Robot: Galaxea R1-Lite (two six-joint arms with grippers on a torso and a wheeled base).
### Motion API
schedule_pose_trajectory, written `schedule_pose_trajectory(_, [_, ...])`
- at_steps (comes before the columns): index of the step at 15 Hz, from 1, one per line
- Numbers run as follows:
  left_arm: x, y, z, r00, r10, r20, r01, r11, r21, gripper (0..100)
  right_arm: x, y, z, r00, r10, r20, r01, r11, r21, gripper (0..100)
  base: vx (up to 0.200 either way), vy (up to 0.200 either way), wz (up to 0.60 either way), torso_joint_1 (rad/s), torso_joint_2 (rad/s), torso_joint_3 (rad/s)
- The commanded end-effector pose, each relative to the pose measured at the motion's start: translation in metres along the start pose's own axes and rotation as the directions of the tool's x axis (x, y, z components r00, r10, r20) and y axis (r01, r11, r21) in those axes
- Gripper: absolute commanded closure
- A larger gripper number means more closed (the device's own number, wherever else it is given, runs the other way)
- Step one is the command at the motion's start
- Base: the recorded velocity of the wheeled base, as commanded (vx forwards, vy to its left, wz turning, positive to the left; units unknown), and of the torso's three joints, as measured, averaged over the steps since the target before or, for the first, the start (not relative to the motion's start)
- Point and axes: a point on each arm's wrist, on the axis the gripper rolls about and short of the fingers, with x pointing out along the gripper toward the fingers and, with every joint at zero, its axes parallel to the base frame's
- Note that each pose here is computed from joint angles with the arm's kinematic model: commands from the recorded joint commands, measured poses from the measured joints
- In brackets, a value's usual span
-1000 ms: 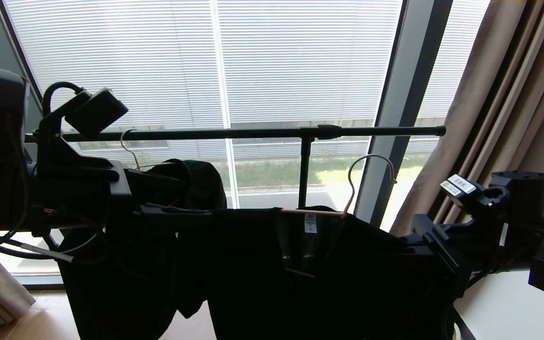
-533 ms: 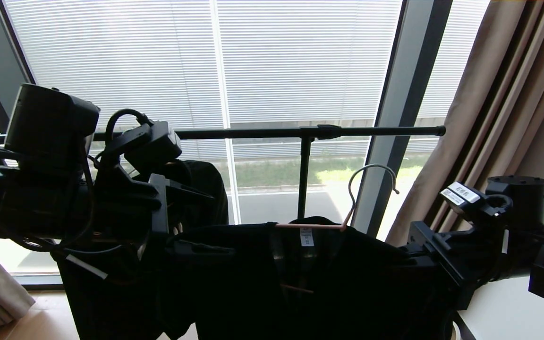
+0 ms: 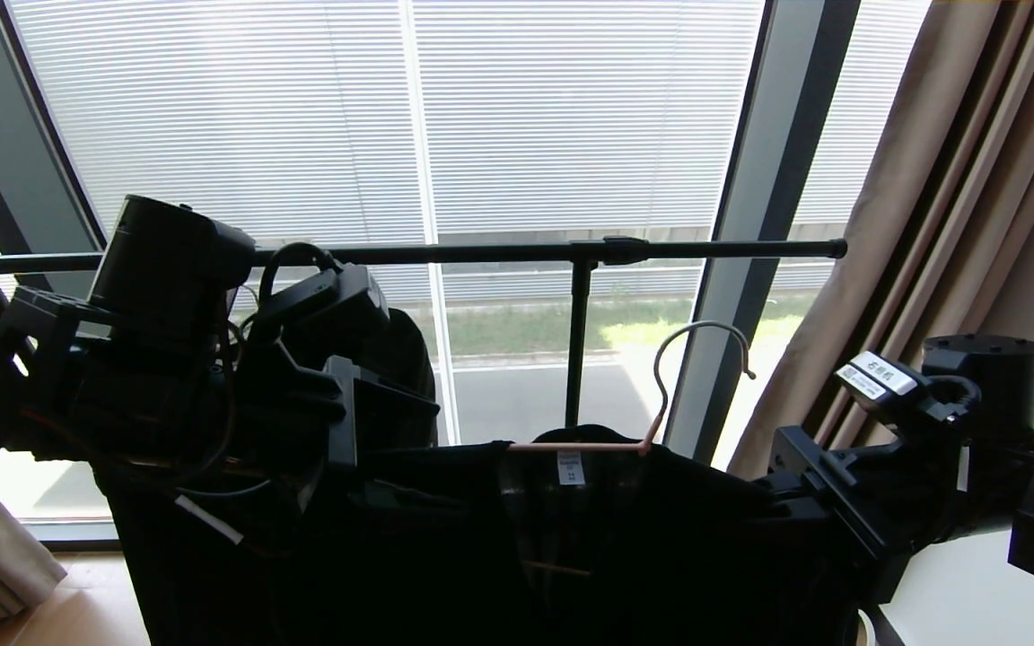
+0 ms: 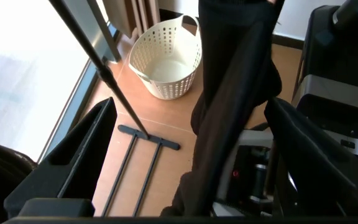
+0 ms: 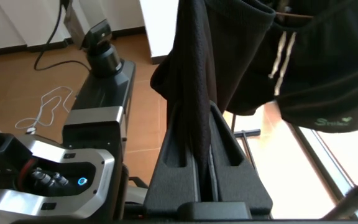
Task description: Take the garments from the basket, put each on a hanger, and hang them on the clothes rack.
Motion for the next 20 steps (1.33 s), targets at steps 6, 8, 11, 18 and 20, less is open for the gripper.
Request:
schedule_pose_trajectory(6, [-0.006,-0.010,-0.010,1.000,-0.005,-0.012,0.005,1.000,-0.010,100,0.002,-0.005,-0.001,1.000,-0.002,-0.003,0.002,1.000,0.013,100,0.000,0.000,0.00,0.000,0.00,0.000])
schedule_pose_trajectory(8, [-0.007,-0.012,-0.014,1.000,-0.005,-0.018,0.005,1.000,-0.018,100,0.003,-0.008,0.001,1.000,-0.023,-0.006,0.023,1.000,0.012,100,0.000,0.000,0.00,0.000,0.00,0.000])
schedule_pose_trajectory(11, [-0.008,-0.014,-0.015,1.000,-0.005,-0.018,0.005,1.000,-0.025,100,0.003,-0.010,-0.002,0.999,-0.052,-0.015,0.053,0.998,0.018,100,0.000,0.000,0.00,0.000,0.00,0.000])
schedule_pose_trajectory(18, [-0.037,-0.025,-0.023,0.998,0.057,0.012,-0.056,0.997,-0.047,100,-0.010,-0.016,0.005,0.991,-0.135,0.000,0.135,0.991,-0.008,0,0.000,0.000,0.00,0.000,0.00,0.000])
schedule_pose_trajectory(20, [-0.045,-0.030,-0.027,0.998,0.057,0.027,-0.056,0.997,-0.052,100,-0.016,-0.019,0.007,0.987,-0.158,0.008,0.158,0.987,-0.016,0,0.000,0.000,0.00,0.000,0.00,0.000])
